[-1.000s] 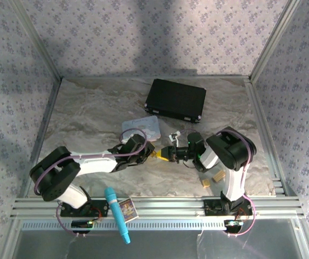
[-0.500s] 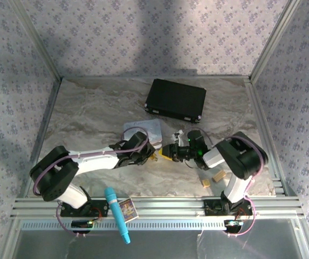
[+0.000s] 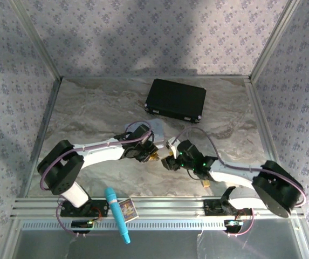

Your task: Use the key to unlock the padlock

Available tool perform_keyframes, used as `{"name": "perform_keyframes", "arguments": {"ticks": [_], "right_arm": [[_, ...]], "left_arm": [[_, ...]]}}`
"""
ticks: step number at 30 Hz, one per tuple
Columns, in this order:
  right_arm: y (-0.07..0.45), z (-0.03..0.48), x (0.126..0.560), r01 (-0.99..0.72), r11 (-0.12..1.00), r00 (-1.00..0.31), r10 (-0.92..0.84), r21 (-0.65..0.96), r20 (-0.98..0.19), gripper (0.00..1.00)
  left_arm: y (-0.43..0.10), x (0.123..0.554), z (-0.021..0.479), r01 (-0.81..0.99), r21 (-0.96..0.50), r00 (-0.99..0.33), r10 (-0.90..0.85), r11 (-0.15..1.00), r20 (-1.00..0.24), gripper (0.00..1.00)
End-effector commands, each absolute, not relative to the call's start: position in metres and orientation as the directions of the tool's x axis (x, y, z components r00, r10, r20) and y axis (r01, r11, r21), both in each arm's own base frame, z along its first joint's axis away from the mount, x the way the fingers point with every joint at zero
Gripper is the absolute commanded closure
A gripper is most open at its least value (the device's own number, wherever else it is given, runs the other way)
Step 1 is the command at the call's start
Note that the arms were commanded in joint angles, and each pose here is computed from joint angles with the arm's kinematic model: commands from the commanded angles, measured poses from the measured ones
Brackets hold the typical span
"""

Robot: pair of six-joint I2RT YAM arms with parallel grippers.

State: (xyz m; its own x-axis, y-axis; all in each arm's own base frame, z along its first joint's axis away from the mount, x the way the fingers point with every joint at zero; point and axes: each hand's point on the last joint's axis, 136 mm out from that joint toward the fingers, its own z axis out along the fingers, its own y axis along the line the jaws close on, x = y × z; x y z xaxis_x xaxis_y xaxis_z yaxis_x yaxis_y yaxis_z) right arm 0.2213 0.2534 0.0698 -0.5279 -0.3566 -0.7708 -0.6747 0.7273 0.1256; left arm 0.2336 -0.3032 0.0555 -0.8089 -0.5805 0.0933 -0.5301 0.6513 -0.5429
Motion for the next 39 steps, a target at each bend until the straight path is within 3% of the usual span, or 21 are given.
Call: {"name": "perform_keyframes", "arguments": {"ticks": [1, 4, 13, 17, 18, 22, 24, 26, 27, 31, 35, 39], "right_arm": [[0.224, 0.075, 0.237, -0.643, 0.737, -0.353, -0.524, -0.206, -0.775, 0.48], [0.234, 0.083, 0.235, -0.655, 0.711, -0.292, -0.55, -0.256, -0.782, 0.5], [0.232, 0.084, 0.245, -0.593, 0.8, -0.417, -0.402, -0.091, -0.815, 0.53], [0.227, 0.086, 0.245, -0.578, 0.814, -0.444, -0.366, -0.05, -0.818, 0.53], [0.225, 0.085, 0.245, -0.577, 0.816, -0.45, -0.362, -0.044, -0.816, 0.53], [0.221, 0.083, 0.243, -0.573, 0.82, -0.472, -0.343, -0.013, -0.812, 0.53], [0.222, 0.082, 0.241, -0.58, 0.815, -0.476, -0.339, 0.0, -0.812, 0.53], [0.222, 0.08, 0.24, -0.585, 0.811, -0.477, -0.338, 0.007, -0.811, 0.54], [0.222, 0.078, 0.239, -0.588, 0.809, -0.479, -0.34, 0.009, -0.81, 0.53], [0.225, 0.073, 0.237, -0.6, 0.8, -0.49, -0.351, 0.017, -0.798, 0.54], [0.228, 0.068, 0.235, -0.606, 0.794, -0.507, -0.352, 0.035, -0.786, 0.55], [0.23, 0.064, 0.235, -0.603, 0.796, -0.522, -0.337, 0.059, -0.784, 0.57]], "left_arm": [[-0.294, 0.21, 0.035, -0.603, -0.419, -0.791, -0.578, 0.679, 0.2, 0.93], [-0.295, 0.212, 0.035, -0.589, -0.415, -0.801, -0.567, 0.694, 0.189, 0.92], [-0.271, 0.215, 0.024, -0.425, -0.221, -0.894, -0.446, 0.878, -0.049, 0.81], [-0.267, 0.21, 0.015, -0.359, -0.136, -0.922, -0.373, 0.923, -0.101, 0.63], [-0.268, 0.209, 0.012, -0.356, -0.144, -0.923, -0.372, 0.923, -0.101, 0.54], [-0.269, 0.21, 0.009, -0.357, -0.175, -0.919, -0.378, 0.918, -0.11, 0.4], [-0.268, 0.214, 0.014, -0.35, -0.192, -0.915, -0.378, 0.917, -0.141, 0.26], [-0.274, 0.221, 0.023, -0.323, -0.259, -0.909, -0.374, 0.91, -0.185, 0.12], [-0.277, 0.225, 0.026, -0.303, -0.297, -0.905, -0.371, 0.906, -0.207, 0.1], [-0.29, 0.241, 0.034, -0.202, -0.482, -0.876, -0.377, 0.853, -0.3, 0.08], [-0.292, 0.247, 0.045, -0.104, -0.562, -0.851, -0.366, 0.821, -0.377, 0.11], [-0.297, 0.248, 0.048, -0.008, -0.642, -0.828, -0.365, 0.766, -0.425, 0.26]]}}
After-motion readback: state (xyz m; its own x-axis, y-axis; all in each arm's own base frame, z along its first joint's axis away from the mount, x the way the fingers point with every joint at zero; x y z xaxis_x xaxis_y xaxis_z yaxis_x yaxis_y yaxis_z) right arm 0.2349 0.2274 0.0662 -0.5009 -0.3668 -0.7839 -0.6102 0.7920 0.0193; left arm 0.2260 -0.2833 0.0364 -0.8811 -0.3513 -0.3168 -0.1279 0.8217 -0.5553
